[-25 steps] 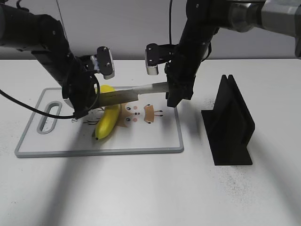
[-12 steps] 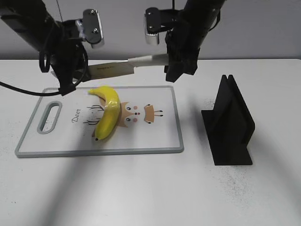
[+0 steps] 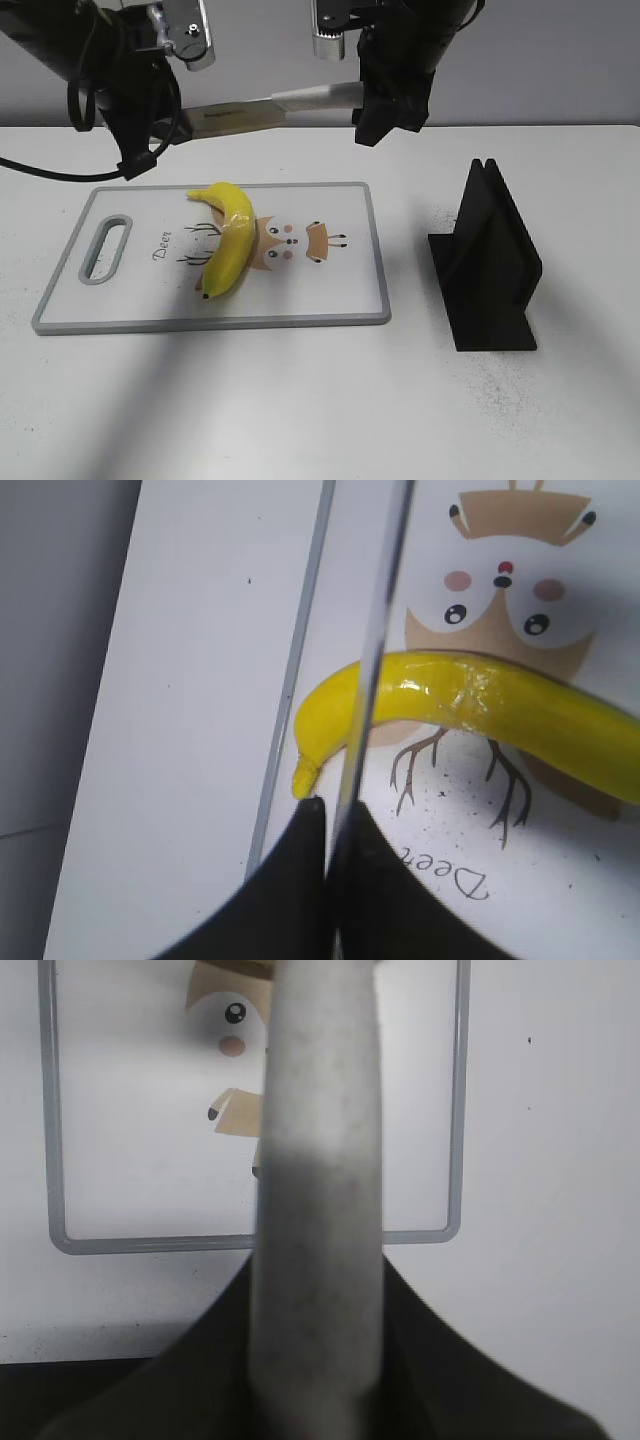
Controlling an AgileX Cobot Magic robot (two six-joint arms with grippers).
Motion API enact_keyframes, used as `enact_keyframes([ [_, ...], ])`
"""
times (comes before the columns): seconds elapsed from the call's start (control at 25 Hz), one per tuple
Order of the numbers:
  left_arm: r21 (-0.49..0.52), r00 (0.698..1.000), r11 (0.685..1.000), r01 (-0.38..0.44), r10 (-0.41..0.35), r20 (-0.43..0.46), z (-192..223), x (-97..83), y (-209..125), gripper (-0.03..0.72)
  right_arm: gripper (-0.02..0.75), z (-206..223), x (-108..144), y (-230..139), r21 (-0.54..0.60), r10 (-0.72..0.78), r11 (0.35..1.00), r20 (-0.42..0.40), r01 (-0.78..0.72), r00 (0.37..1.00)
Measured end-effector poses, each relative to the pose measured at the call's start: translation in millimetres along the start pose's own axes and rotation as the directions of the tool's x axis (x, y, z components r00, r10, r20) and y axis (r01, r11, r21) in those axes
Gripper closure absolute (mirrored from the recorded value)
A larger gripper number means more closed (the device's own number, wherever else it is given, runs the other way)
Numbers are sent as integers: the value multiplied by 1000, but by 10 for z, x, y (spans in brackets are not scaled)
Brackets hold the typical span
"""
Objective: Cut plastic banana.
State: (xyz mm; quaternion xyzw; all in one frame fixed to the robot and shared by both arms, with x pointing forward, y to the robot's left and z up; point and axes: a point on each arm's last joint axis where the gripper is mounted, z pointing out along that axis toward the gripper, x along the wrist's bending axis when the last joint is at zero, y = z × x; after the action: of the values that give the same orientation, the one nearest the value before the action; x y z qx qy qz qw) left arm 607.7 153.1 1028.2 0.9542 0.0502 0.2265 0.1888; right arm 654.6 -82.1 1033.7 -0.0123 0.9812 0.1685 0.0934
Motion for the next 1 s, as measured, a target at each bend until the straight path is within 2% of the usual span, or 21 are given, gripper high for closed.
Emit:
enact_keyframes([
  [0.08,-2,1000,1000,0,0,-6,0,5,2,674,556,0,-2,-5,5,2,1000,2,-2,1000],
  [0.16,-8,1000,1000,10,-10,-19,0,17,8,613,558,0,-2,-7,7,11,1000,2,-11,1000],
  [0.28,-23,999,999,28,-29,-42,-24,39,20,444,561,2,1,-15,15,25,1000,0,-25,1000],
  [0.36,-31,998,999,32,-33,-55,-59,49,33,284,561,2,2,-19,20,26,999,-1,-26,1000],
  [0.44,-45,996,998,33,-36,-78,-114,68,53,160,563,2,1,-24,21,27,999,-1,-27,1000],
  [0.48,-54,995,998,34,-39,-92,-149,79,66,119,562,2,1,-24,22,28,999,-2,-28,1000],
  [0.64,-86,989,996,29,-41,-139,-343,105,120,75,562,2,1,-25,22,29,999,-2,-29,1000],
  [0.84,-117,984,993,13,-34,-177,-665,92,184,73,562,2,1,-25,23,30,999,-1,-30,1000],
  [1.0,-138,983,990,28,-52,-175,-932,36,219,103,563,2,2,-26,24,74,997,-1,-74,997],
])
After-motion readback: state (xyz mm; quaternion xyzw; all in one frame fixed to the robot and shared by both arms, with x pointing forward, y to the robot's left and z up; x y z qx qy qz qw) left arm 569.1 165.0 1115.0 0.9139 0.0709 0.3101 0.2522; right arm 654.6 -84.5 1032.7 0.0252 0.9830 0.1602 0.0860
